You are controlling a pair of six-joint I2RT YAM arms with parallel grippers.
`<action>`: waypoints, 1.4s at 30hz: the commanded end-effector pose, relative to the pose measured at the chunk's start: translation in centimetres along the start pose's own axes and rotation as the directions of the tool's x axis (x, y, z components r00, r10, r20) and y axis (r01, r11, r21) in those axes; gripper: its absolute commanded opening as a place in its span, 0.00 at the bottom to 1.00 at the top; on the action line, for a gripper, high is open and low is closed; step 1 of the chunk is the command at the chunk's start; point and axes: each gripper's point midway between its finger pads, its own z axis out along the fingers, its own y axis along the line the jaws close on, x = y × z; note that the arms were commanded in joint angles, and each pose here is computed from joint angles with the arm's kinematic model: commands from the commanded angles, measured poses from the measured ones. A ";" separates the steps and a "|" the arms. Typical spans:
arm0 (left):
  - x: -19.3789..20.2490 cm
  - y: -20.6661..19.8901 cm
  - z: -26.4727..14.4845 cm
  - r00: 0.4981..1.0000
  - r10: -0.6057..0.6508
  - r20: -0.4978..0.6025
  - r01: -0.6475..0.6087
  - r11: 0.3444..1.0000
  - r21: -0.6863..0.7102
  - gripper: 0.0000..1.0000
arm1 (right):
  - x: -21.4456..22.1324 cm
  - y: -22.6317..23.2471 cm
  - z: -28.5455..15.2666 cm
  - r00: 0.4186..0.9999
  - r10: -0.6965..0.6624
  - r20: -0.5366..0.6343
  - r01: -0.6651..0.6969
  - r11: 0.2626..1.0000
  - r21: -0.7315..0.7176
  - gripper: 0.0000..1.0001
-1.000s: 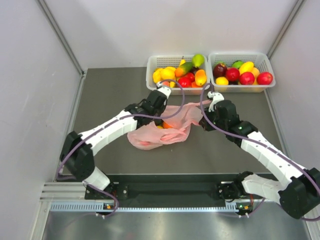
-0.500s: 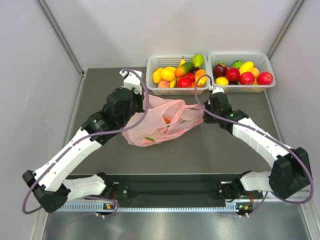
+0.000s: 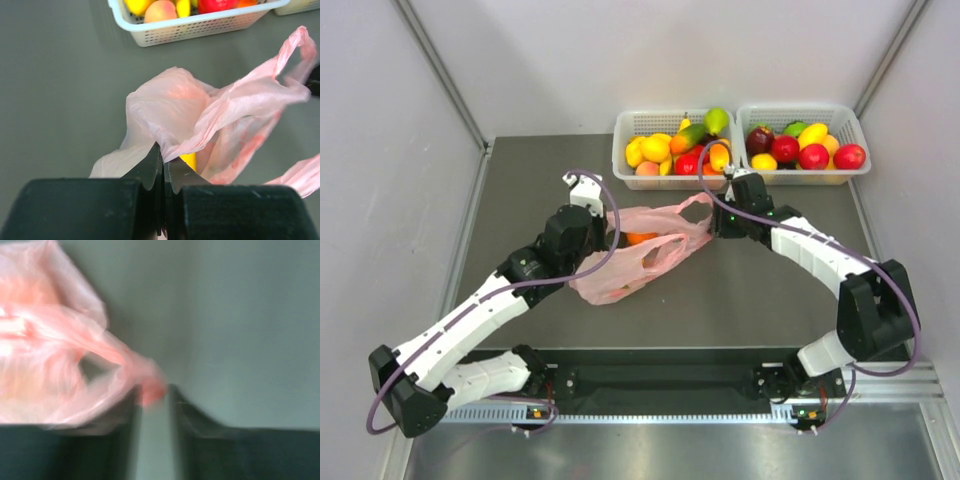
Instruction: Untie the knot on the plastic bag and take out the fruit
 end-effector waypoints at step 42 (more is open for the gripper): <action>-2.7 -2.8 2.8 0.980 -0.195 0.031 0.185 0.963 0.197 0.00 | 1.1 19.0 -15.7 0.843 -0.372 0.387 0.537 0.603 -0.590 0.00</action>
